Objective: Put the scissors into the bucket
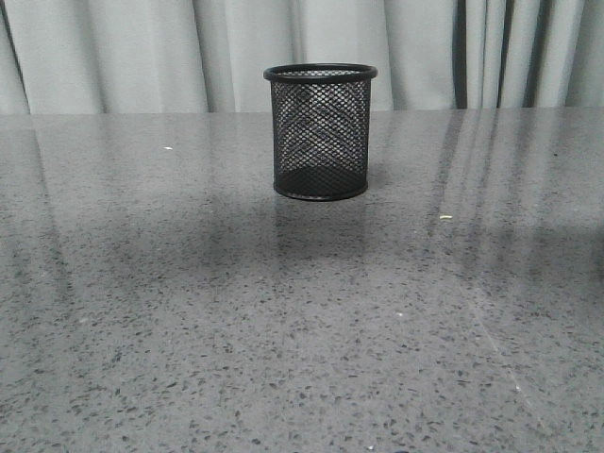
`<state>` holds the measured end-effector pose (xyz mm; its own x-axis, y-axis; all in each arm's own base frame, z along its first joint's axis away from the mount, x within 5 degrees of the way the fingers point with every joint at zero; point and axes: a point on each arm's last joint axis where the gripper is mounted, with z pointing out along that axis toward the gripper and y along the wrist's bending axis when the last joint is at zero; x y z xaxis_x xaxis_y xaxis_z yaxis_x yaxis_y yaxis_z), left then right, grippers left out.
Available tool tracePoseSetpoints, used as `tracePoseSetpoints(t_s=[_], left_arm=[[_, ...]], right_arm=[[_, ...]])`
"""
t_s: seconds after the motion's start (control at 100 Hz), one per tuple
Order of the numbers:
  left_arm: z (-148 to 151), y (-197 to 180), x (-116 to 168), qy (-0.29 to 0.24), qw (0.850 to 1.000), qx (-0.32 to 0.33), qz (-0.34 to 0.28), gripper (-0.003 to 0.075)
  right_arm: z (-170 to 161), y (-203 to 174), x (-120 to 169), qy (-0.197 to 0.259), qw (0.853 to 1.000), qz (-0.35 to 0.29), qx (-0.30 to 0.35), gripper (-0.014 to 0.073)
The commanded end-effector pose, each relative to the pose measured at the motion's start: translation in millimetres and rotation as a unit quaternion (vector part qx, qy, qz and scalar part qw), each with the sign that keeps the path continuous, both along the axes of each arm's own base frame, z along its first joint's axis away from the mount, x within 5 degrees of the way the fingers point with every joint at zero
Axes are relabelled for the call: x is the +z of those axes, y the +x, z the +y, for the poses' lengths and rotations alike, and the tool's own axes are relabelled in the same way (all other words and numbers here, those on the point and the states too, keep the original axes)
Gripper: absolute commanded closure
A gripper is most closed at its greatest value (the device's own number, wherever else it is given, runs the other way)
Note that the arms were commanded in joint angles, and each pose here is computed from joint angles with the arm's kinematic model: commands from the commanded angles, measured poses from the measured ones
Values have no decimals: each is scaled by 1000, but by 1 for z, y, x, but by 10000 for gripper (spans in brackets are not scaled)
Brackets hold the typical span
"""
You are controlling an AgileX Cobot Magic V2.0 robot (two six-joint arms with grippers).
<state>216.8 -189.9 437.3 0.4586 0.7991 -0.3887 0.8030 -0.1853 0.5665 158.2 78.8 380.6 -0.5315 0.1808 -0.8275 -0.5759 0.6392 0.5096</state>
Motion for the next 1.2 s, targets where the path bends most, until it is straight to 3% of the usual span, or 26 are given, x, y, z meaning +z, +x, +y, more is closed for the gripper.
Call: tracePoseSetpoints(t_s=[0.0,0.31,0.72,0.84,1.06,1.19], left_arm=[[-10,-10,20,-45,998,-3,-37,669],[-37,-12,18,-56,997,-22,-43,669],[-40,-12,21,-68,996,-21,-52,669],[-40,-11,21,-70,996,-21,-54,669],[-43,-14,22,-91,995,-27,-38,661],[-42,-15,22,-87,995,-28,-34,580]], right_arm=[[2,0,18,31,999,-24,7,181],[6,10,28,38,999,-23,29,181],[12,28,28,48,997,-9,53,187],[17,33,28,48,996,-1,70,307],[28,42,25,48,994,14,96,657],[28,43,25,42,994,5,96,662]])
